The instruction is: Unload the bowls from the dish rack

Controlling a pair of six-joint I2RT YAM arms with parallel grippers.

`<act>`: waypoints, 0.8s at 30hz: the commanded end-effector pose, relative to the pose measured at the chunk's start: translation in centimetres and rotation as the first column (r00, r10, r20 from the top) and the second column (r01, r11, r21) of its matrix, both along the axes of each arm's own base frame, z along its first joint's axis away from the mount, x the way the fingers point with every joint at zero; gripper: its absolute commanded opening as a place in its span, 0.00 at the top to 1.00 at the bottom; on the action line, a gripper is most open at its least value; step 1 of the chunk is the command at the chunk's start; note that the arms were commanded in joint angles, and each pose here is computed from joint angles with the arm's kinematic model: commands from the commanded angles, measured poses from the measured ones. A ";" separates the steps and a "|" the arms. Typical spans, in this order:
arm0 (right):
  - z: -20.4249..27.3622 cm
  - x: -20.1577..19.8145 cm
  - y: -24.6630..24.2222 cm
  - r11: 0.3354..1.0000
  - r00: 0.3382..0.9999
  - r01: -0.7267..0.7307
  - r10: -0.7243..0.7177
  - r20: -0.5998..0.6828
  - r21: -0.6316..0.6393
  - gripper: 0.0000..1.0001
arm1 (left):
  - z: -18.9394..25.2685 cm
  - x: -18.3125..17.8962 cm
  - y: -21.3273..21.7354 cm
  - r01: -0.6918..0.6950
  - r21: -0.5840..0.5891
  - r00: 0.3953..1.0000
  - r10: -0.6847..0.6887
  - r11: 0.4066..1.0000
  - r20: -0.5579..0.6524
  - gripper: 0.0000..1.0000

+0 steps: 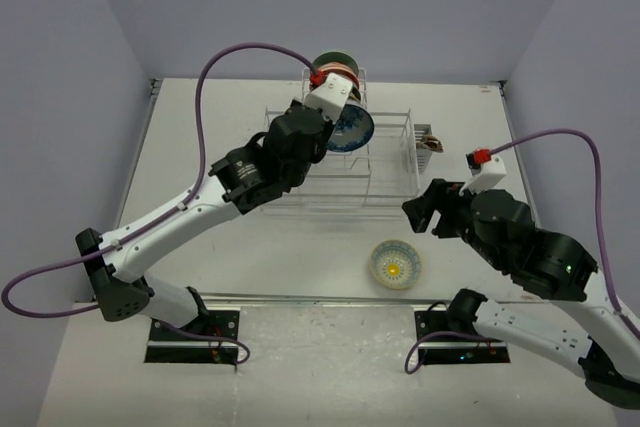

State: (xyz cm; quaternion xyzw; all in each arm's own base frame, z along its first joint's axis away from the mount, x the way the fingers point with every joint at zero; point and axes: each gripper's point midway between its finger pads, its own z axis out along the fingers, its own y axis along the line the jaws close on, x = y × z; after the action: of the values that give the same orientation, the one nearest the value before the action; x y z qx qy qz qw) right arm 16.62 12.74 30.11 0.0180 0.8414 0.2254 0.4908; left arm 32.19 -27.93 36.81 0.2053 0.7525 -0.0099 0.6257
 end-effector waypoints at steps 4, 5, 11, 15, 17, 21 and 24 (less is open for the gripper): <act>3.8 1.9 2.7 0.998 0.996 -0.045 0.042 0.083 0.033 0.24 | 3.0 -1.9 -1.0 0.074 -0.199 0.996 -0.083 0.977 -0.038 1.00; 4.1 2.0 3.2 0.997 0.994 -0.064 0.061 0.086 0.034 0.25 | 3.0 -2.1 -1.2 0.084 -0.211 0.994 -0.097 0.974 -0.051 1.00; 7.4 4.6 6.0 0.996 0.987 -0.084 0.087 0.135 -0.024 0.27 | 1.1 -4.3 -3.0 0.130 -0.276 0.958 -0.193 0.952 -0.213 1.00; 7.5 7.2 6.1 0.990 0.992 0.004 0.014 0.129 -0.138 0.39 | 0.6 -5.9 -4.3 0.193 -0.337 0.920 -0.290 0.921 -0.265 1.00; 6.7 8.0 6.3 0.982 0.994 0.027 -0.007 0.112 -0.186 0.48 | 0.4 -6.4 -4.5 0.205 -0.347 0.908 -0.310 0.915 -0.280 1.00; 6.1 8.4 6.1 0.975 0.994 0.054 -0.032 0.105 -0.215 0.67 | 0.4 -6.9 -4.5 0.211 -0.364 0.901 -0.325 0.907 -0.289 1.00; 5.9 8.2 6.4 0.979 0.994 0.036 -0.015 0.104 -0.202 0.91 | 0.3 -6.8 -4.4 0.204 -0.367 0.903 -0.319 0.908 -0.288 1.00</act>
State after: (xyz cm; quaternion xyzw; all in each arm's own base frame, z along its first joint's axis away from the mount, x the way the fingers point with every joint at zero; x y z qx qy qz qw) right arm 24.83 19.69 34.35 -0.0483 0.8483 0.1209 0.5132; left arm 26.03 -31.63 33.33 0.2158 0.8284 -0.1946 0.4788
